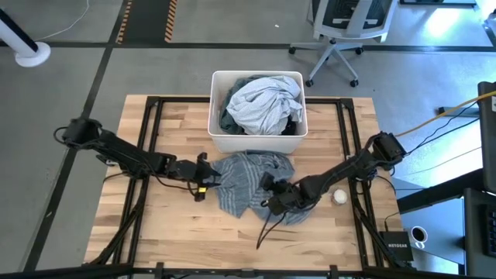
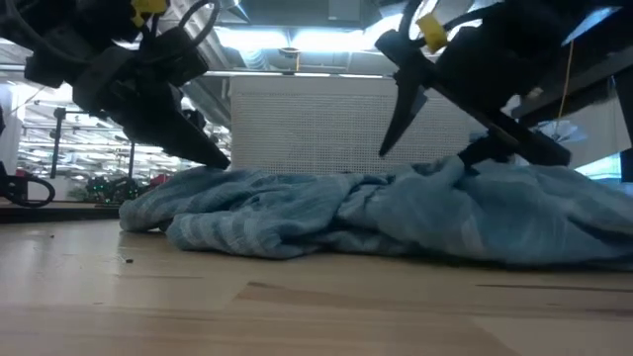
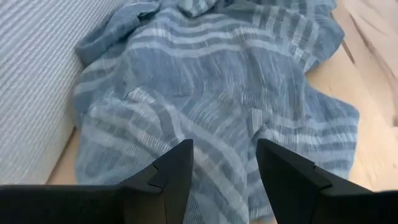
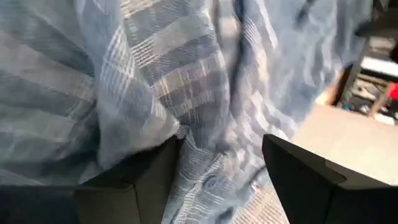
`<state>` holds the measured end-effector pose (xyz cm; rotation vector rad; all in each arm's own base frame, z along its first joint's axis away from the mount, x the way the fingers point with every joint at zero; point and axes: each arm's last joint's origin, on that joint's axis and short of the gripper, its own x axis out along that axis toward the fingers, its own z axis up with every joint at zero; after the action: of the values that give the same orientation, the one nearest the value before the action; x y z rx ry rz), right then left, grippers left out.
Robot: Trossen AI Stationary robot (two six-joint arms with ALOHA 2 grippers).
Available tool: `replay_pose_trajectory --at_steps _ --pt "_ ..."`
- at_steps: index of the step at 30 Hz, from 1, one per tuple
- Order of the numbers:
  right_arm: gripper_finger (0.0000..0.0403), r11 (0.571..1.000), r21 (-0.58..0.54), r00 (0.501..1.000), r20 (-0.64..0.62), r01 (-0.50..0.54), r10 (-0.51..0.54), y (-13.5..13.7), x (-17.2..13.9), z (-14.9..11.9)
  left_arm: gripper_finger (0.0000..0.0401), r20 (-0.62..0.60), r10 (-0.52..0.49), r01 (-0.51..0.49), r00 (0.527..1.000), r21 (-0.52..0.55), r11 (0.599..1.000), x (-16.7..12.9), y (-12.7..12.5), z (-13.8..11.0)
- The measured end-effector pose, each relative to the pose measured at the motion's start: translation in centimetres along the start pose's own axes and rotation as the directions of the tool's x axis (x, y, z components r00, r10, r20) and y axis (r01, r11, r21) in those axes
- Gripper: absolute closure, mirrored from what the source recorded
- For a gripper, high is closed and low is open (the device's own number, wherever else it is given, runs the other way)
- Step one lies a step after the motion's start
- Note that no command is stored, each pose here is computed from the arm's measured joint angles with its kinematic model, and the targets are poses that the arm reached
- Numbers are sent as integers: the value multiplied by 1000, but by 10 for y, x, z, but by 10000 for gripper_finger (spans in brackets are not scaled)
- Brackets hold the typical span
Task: Sort clothes
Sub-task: Put the blue shirt into the white bin
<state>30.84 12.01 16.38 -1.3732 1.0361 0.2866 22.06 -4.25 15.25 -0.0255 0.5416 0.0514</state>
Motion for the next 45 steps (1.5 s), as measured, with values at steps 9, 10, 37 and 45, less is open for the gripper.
replay_pose_trajectory --at_steps 9,10,37,45 --pt "150 993 111 996 76 32 -41 -22 23 -9 230 -13 5 -5 1000 -3 1000 19 -1 -9" --pt "150 992 127 995 90 26 -38 -24 29 -10 230 -15 6 -6 1000 0 1000 21 -2 -11" --pt "270 800 546 953 286 -248 101 -31 92 -24 230 0 24 -24 1000 219 975 55 -20 8" --pt "376 826 512 964 226 -237 137 -23 86 -19 230 33 255 -253 966 292 922 9 -26 39"
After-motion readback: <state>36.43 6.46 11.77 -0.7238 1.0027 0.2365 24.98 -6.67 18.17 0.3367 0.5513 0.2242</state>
